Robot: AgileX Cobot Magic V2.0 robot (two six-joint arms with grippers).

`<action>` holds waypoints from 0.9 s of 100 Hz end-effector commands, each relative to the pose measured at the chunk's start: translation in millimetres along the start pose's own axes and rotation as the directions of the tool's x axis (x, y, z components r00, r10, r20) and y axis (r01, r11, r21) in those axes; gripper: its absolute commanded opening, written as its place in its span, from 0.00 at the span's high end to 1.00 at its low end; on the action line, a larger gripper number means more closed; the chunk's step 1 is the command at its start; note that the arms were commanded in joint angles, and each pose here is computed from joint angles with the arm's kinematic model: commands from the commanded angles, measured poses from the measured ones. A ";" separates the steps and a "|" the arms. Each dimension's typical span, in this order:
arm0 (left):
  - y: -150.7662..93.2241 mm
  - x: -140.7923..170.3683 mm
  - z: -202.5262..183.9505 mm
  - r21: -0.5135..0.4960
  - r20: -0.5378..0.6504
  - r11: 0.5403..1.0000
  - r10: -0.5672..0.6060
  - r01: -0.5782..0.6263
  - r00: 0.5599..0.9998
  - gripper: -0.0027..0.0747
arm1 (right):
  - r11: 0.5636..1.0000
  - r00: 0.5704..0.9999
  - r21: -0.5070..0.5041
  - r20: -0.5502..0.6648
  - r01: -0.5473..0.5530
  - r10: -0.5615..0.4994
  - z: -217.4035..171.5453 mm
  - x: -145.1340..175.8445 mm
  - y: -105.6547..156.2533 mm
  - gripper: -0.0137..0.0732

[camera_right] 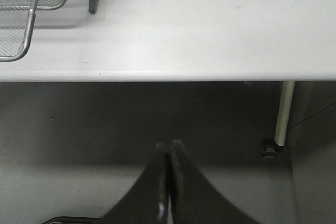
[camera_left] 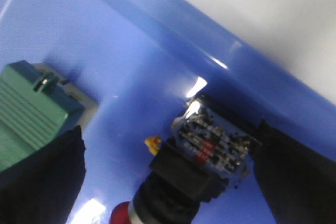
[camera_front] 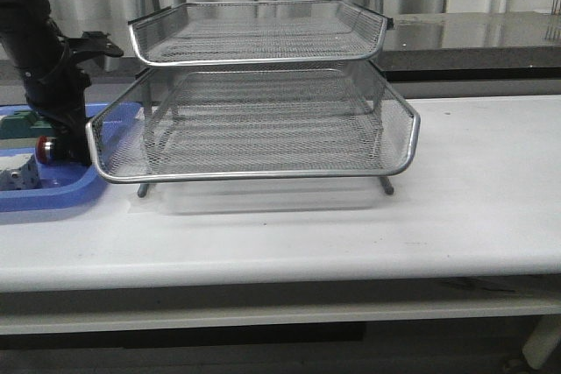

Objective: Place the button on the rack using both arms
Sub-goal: 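Lower the left gripper and close it on the red push button, then lift the red push button out of the blue tray with the left gripper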

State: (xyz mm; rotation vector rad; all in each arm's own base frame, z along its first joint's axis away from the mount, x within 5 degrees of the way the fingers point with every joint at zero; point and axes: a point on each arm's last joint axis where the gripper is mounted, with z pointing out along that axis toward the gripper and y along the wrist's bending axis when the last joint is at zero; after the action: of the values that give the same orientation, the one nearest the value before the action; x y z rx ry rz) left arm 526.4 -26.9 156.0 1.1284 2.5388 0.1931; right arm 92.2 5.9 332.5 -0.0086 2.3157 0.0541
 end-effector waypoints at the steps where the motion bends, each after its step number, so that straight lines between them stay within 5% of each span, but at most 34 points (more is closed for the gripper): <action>1: 11.9 -12.7 -35.0 -0.082 0.083 0.997 0.003 0.004 0.997 0.17 | 1.000 0.996 0.002 0.090 0.003 -0.003 -8.3 -12.0 -0.1 0.92; 27: 11.6 -11.9 -31.9 -0.081 0.075 0.997 0.005 0.001 0.997 0.20 | 1.000 0.996 0.002 0.090 0.003 -0.003 -8.3 -12.0 -0.1 0.92; 63: 12.2 -12.4 -43.0 -0.049 0.043 0.999 0.003 -0.001 0.999 0.91 | 1.000 0.996 0.002 0.090 0.003 -0.003 -8.3 -12.0 -0.1 0.92; 71: 13.1 -13.2 -50.9 -0.035 0.029 0.999 0.002 -0.001 1.000 0.99 | 1.000 0.996 0.002 0.090 0.003 -0.003 -8.3 -12.0 -0.1 0.92; 90: 18.4 -17.0 -79.7 -0.021 0.013 1.000 -0.001 0.001 1.000 0.99 | 1.000 0.996 0.002 0.090 0.003 -0.003 -8.3 -12.0 -0.1 0.92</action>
State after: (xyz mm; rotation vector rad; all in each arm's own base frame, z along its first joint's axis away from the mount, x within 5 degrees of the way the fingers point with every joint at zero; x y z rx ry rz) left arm 525.2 -25.9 178.3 1.1694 2.6153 0.1679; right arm 92.2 5.9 332.5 -0.0086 2.3157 0.0541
